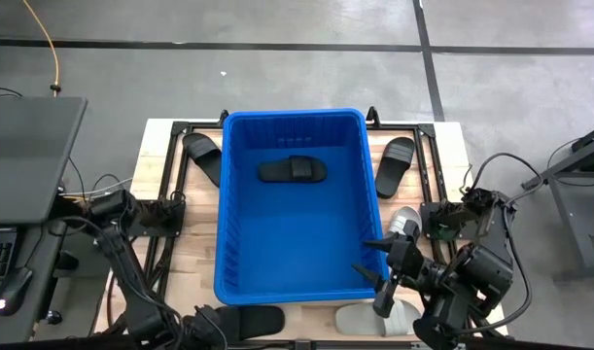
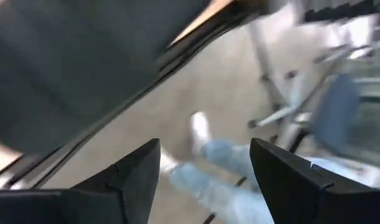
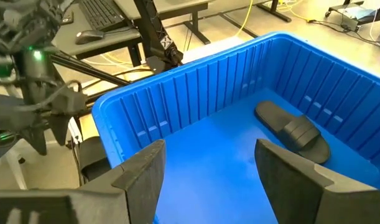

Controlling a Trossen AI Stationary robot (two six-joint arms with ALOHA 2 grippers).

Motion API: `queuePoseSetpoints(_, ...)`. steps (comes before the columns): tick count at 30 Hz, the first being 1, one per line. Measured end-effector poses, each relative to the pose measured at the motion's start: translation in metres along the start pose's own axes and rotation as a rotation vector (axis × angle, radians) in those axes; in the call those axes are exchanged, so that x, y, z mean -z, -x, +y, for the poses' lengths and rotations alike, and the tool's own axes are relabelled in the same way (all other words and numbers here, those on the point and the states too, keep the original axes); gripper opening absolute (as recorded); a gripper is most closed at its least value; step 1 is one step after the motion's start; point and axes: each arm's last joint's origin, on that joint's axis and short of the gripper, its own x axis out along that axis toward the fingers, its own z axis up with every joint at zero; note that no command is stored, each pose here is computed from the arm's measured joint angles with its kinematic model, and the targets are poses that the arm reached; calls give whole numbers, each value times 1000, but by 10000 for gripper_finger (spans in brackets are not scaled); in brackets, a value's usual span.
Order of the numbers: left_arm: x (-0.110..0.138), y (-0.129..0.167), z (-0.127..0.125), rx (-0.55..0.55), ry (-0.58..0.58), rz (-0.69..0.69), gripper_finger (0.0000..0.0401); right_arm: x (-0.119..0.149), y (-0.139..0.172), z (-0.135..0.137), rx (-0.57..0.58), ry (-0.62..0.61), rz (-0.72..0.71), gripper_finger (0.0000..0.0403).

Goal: Pick and place slides into bin
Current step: Put the black slide into the blue bin

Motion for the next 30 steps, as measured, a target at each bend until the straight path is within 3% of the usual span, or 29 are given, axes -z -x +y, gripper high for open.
queuePoseSetpoints(5, 7, -17, 18, -173, 79, 26, 237, 0, 0, 0, 1, 0, -2, 238)
queuePoseSetpoints(11, 8, -19, 20, -101, 144, -100, 237, 0, 0, 0, 0, -3, -5, 239)
queuePoseSetpoints(17, 10, -20, 34, -205, 169, -120, 237, 0, 0, 0, 1, -6, -8, 239)
queuePoseSetpoints(23, 9, -30, 47, -156, 223, -173, 237, -1, -1, 1, 3, -13, -21, 236)
queuePoseSetpoints(28, 6, -37, 45, -19, 244, -244, 237, -1, -1, 2, -2, -22, -21, 238)
queuePoseSetpoints(30, 4, -36, 48, -50, 240, -254, 237, -1, -1, 2, -6, -23, -14, 239)
